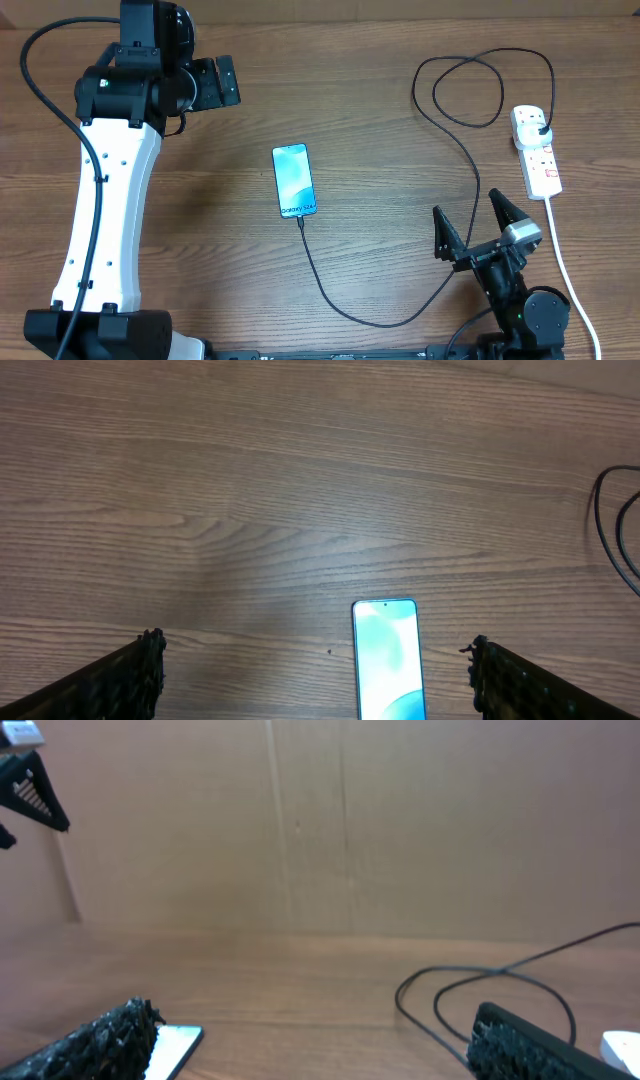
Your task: Plug charger to phone and switch on socket
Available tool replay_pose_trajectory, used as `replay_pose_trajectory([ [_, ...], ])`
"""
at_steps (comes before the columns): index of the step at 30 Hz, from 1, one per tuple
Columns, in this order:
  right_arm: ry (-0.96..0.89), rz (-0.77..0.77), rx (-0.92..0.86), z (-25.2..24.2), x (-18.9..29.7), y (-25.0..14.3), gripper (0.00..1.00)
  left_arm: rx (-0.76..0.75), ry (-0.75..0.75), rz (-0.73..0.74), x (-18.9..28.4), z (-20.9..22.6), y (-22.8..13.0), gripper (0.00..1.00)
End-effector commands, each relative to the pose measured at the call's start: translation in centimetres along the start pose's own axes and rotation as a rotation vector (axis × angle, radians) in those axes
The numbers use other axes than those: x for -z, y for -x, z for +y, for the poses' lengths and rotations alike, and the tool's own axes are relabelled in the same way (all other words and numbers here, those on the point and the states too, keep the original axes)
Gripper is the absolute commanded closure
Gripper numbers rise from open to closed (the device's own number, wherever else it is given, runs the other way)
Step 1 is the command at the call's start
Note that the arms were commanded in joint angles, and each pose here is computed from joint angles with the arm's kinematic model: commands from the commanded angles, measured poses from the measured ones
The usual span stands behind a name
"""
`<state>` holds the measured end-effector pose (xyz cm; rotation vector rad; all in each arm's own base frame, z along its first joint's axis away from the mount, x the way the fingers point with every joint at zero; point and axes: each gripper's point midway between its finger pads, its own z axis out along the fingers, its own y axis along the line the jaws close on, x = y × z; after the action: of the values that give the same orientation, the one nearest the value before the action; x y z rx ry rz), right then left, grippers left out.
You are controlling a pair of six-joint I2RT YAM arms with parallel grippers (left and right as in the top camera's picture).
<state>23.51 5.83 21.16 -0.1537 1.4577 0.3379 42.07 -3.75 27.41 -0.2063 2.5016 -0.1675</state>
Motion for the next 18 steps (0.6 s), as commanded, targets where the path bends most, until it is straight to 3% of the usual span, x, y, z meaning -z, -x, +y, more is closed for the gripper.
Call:
replay_pose_trajectory([
  [1,-0.033,0.002,0.005,-0.6,0.0,-0.9,0.0,-0.017,0.002,-0.001,-0.1,-0.2,0.0,0.0],
  [7,-0.117,0.112,-0.01,-2.2,0.2,-3.7,0.0,-0.017,0.002,-0.001,-0.1,-0.2,0.0,0.0],
  [18,-0.178,0.118,-0.008,-3.2,0.4,-3.9,0.0,-0.017,0.002,-0.001,-0.1,-0.2,0.0,0.0],
])
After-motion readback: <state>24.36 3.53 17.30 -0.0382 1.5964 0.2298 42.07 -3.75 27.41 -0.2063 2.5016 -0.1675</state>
